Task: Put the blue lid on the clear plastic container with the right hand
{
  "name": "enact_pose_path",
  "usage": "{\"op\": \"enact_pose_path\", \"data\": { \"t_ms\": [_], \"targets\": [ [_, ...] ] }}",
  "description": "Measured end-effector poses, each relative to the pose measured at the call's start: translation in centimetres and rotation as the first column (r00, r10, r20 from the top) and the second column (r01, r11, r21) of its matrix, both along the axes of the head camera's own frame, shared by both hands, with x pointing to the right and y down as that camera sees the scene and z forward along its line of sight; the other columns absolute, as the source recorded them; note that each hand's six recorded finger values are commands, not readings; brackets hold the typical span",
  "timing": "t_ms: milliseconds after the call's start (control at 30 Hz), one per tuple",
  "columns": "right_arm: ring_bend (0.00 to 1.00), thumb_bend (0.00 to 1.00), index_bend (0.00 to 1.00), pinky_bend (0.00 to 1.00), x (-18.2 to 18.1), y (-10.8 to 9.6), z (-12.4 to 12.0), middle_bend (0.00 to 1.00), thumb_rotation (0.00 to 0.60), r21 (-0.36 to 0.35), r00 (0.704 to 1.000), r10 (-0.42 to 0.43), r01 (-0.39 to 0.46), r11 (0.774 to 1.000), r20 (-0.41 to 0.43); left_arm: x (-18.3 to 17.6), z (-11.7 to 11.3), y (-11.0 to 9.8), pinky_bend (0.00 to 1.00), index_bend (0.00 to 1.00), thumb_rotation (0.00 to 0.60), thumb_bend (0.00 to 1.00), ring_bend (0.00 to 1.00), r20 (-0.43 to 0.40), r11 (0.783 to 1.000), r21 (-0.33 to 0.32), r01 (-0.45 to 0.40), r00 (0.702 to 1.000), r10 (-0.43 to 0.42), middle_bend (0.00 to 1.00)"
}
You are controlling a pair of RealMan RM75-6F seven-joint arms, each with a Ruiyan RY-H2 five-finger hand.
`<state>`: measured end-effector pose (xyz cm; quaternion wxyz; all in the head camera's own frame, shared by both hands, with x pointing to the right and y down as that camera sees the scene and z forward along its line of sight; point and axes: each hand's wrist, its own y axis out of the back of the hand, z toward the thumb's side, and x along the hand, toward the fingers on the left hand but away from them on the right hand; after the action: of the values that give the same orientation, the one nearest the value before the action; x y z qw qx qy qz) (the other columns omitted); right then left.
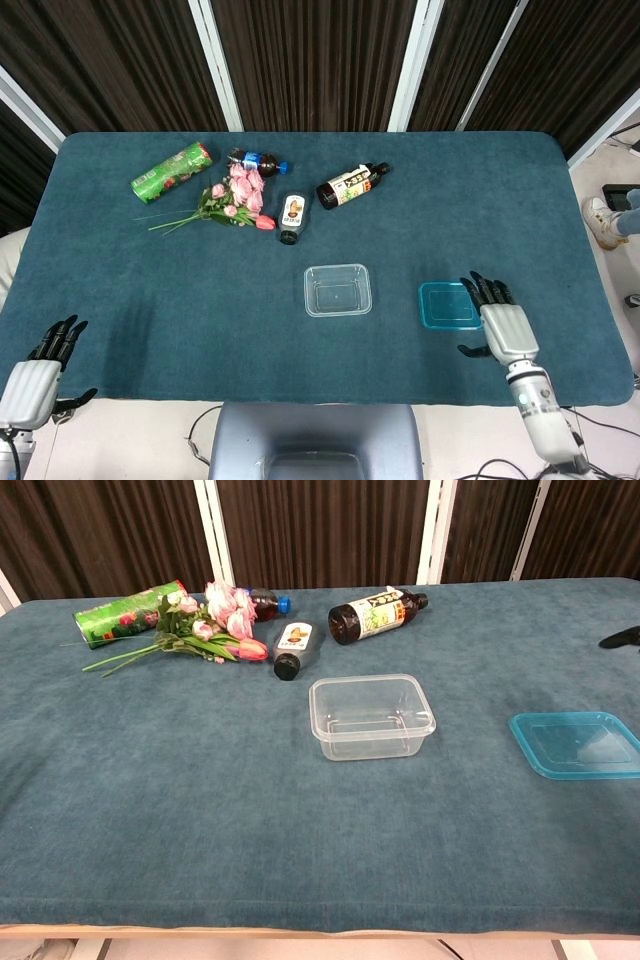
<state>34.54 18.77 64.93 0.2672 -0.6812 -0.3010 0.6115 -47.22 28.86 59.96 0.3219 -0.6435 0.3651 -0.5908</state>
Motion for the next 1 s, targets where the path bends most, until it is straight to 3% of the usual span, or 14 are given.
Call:
{"op": "enact_pose_path", "data": {
  "t_ms": [133,333,633,1000],
  "targets": [
    [0.1,0.12,0.0,0.05,0.2,-1.6,1.9,0.08,0.6,-0.067,1.0,0.002,-0.002,0.998,0.003,0.0,0.2,0.1,0.32,0.05,0.6,0.48,0.0,0.0,1.0,-0.008,0.004,1.0,-0.004,0.0],
    [0.08,0.12,0.0,0.0,0.3,-3.6,3.7,0.07,0.6,-0.096,0.999,-0.02,0.016,0.995,-0.04,-0.1,0.4,0.1,0.32,0.06,0.6,0.48,0.0,-0.004,1.0,-0.018,0.011,1.0,-0.011,0.0],
    [0.07,0.09,0.0,0.0,0.2,-3.0,4.6,0.07,0.6,-0.168,0.995,-0.077,0.066,0.984,-0.058,-0.4,0.6,0.3,0.32,0.06,0.6,0.48,0.0,-0.006,0.999,-0.027,0.025,1.0,-0.025,0.0],
    [0.06,0.09,0.0,0.0,1.5,-3.6,5.5,0.07,0.6,-0.167,0.973,-0.176,0.151,0.974,-0.15,-0.1,0.8,0.2,0.32,0.07,0.6,0.48,0.0,-0.001,0.999,-0.04,0.022,1.0,-0.022,0.0]
  ]
}}
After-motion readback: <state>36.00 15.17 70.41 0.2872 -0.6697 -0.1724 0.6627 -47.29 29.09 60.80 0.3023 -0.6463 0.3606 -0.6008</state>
